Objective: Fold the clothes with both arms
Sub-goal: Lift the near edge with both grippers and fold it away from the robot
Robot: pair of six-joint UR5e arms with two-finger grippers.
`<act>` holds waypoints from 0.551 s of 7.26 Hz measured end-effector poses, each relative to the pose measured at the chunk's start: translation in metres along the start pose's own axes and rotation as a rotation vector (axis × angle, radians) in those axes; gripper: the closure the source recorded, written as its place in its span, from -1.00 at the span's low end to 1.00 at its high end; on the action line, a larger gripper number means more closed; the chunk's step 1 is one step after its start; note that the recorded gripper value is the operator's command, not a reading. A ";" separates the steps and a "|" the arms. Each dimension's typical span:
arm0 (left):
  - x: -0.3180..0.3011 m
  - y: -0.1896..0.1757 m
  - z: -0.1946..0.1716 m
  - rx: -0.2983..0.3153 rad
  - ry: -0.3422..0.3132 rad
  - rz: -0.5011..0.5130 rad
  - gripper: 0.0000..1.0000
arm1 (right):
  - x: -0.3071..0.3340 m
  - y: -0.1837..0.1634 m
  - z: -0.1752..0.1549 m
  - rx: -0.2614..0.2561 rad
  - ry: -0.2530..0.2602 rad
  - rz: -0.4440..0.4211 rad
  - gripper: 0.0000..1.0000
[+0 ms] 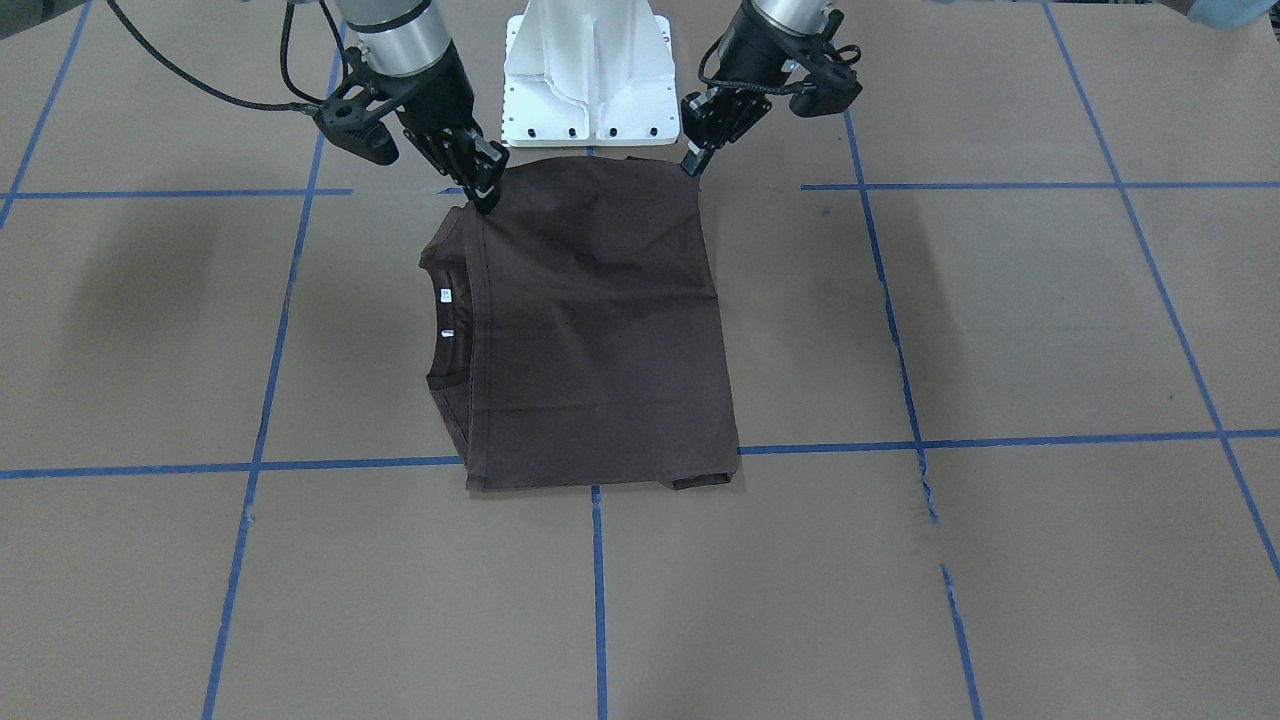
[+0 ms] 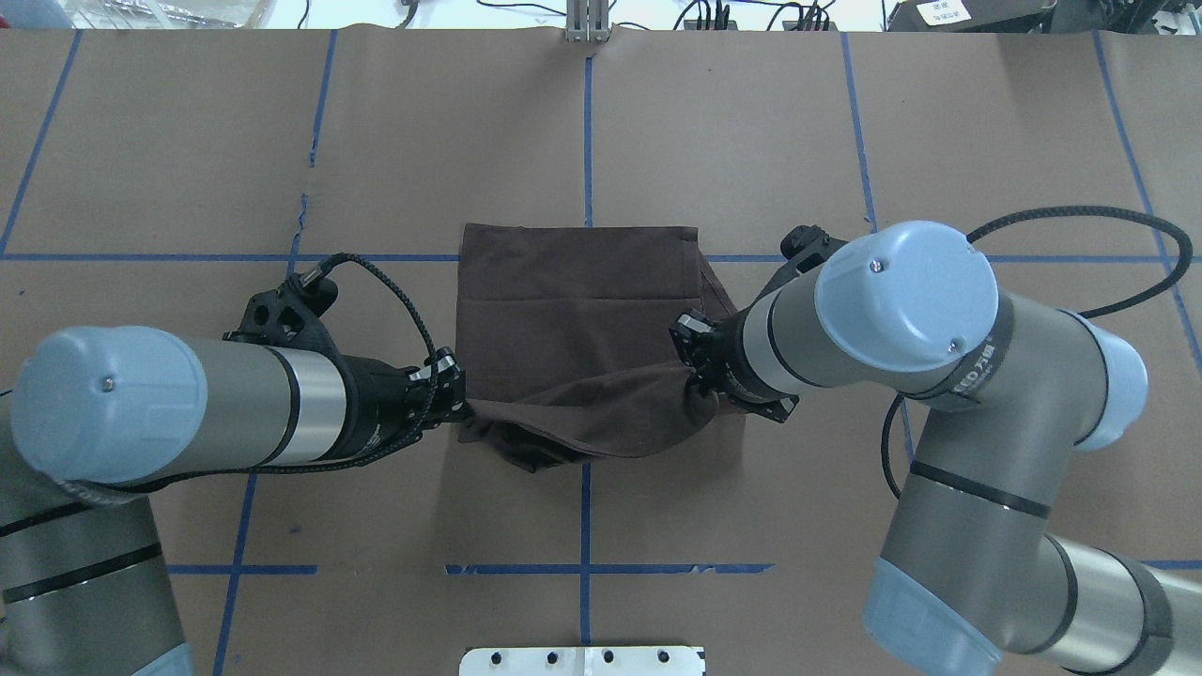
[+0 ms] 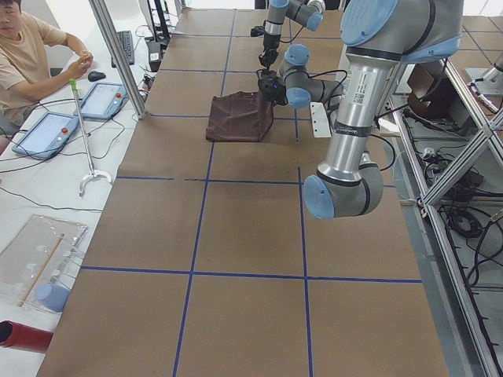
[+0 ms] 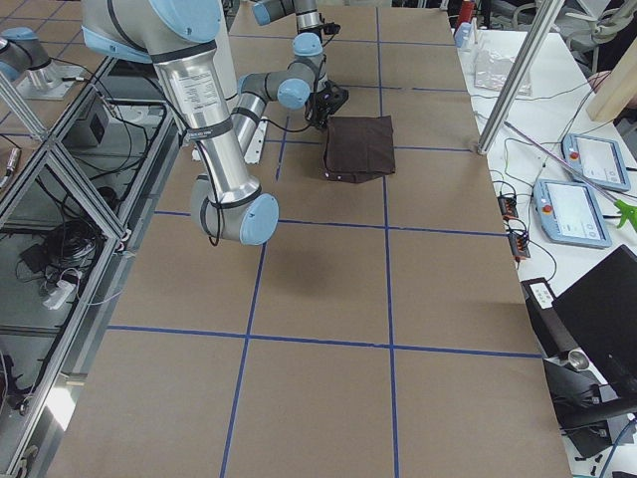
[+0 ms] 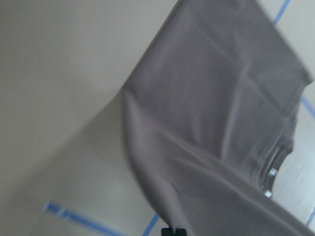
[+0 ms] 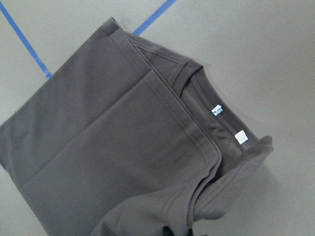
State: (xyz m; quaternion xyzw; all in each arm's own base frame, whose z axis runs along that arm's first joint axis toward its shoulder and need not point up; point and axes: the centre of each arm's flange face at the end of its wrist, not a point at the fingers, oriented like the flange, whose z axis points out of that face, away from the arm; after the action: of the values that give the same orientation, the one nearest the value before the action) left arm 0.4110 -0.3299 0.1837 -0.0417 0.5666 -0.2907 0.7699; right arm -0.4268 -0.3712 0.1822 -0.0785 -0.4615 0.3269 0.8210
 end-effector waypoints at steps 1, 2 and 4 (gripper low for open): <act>0.013 -0.022 0.006 0.043 0.003 0.036 1.00 | -0.020 -0.021 0.010 0.014 -0.003 0.015 1.00; 0.021 -0.046 0.015 0.086 -0.005 0.081 1.00 | -0.039 -0.045 0.026 0.017 -0.010 0.032 1.00; 0.037 -0.097 0.060 0.157 -0.034 0.133 0.73 | -0.075 -0.092 0.070 0.019 -0.005 0.051 0.13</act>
State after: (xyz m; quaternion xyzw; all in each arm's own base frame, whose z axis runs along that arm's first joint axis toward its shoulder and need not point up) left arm 0.4330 -0.4440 0.2116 0.0516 0.5305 -0.2817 0.7978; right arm -0.4676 -0.5005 0.2086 -0.0815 -0.4585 0.3522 0.8118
